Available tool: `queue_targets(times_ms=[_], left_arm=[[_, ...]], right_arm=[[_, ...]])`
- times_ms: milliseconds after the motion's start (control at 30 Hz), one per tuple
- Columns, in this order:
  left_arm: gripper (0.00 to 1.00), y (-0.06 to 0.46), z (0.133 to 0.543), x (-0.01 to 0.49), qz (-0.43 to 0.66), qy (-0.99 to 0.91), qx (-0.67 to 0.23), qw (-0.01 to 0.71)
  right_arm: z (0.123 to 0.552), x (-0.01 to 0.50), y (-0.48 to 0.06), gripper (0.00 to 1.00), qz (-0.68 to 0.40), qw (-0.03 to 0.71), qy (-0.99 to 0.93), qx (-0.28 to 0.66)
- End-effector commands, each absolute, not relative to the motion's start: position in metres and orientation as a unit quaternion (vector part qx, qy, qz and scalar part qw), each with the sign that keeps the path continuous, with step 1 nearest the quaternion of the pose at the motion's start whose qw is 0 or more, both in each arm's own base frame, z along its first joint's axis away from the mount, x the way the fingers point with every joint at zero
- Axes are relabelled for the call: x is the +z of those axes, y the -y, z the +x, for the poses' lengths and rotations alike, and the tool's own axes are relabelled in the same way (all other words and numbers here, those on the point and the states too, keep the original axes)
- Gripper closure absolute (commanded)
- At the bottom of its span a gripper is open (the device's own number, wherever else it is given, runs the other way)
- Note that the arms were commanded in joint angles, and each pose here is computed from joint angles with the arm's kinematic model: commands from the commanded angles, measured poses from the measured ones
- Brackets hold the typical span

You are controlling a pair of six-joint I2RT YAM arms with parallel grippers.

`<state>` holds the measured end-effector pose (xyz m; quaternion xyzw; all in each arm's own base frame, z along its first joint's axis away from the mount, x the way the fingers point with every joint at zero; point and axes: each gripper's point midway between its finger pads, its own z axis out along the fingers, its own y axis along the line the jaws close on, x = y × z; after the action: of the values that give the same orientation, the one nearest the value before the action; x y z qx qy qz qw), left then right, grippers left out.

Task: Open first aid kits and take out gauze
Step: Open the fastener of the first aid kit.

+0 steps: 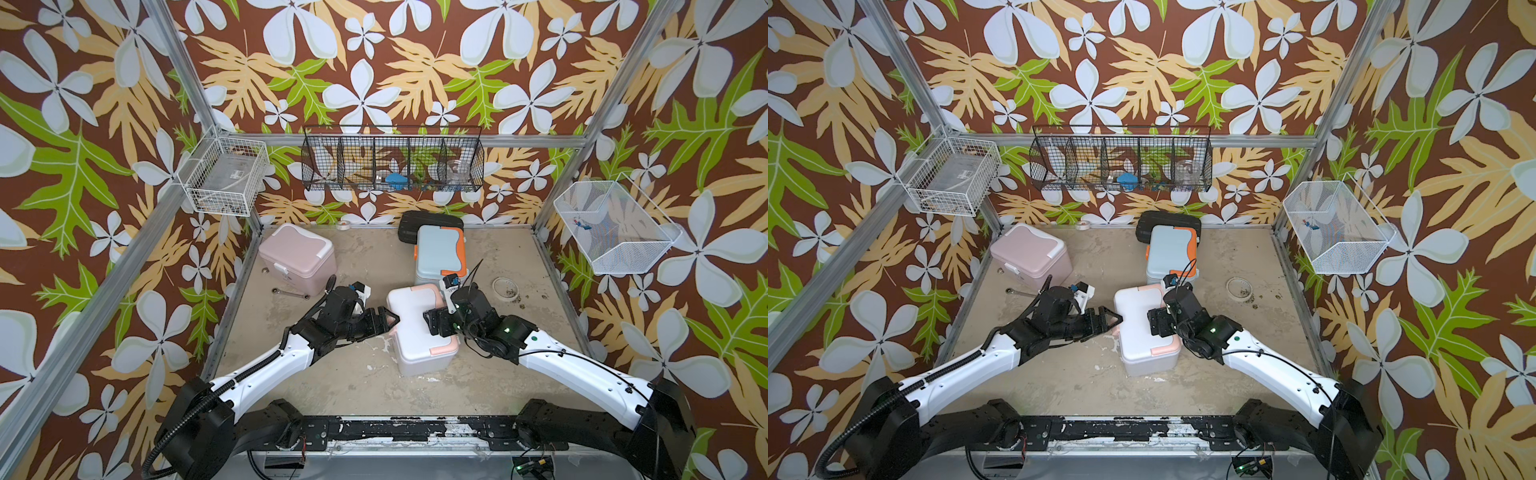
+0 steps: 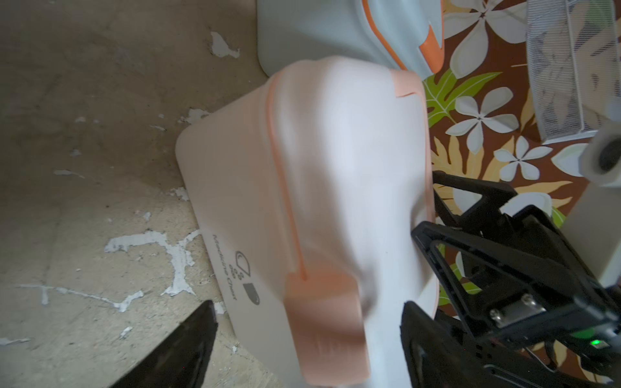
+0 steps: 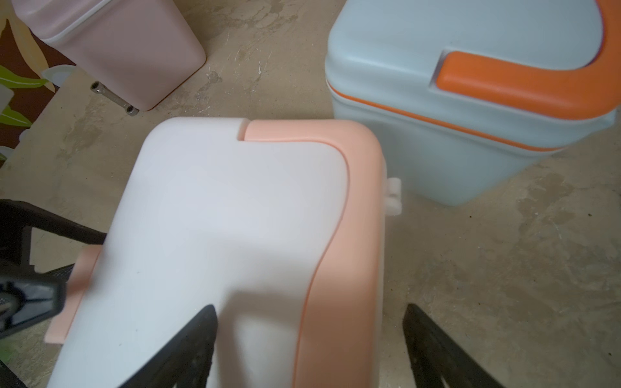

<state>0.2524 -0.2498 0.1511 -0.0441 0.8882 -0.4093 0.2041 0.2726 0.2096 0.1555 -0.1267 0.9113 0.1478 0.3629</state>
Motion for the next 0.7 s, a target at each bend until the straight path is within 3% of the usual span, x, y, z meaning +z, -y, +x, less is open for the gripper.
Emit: queue_targets(times_ms=[0,433,667], left_arm=[[0.15,0.231,0.250,0.131,-0.052,-0.919,-0.336,0.201],[0.25,0.188,0.232,0.118,-0.089,-0.935,-0.267,0.217],[0.25,0.212,0.234,0.171,-0.065,-0.903,-0.351,0.238]], right_arm=[[0.239,0.116,-0.182,0.15,-0.155,0.279,-0.943,0.093],[0.242,0.123,-0.179,0.15,-0.150,0.294,-0.937,0.115],[0.242,0.132,-0.186,0.16,-0.155,0.300,-0.932,0.135]])
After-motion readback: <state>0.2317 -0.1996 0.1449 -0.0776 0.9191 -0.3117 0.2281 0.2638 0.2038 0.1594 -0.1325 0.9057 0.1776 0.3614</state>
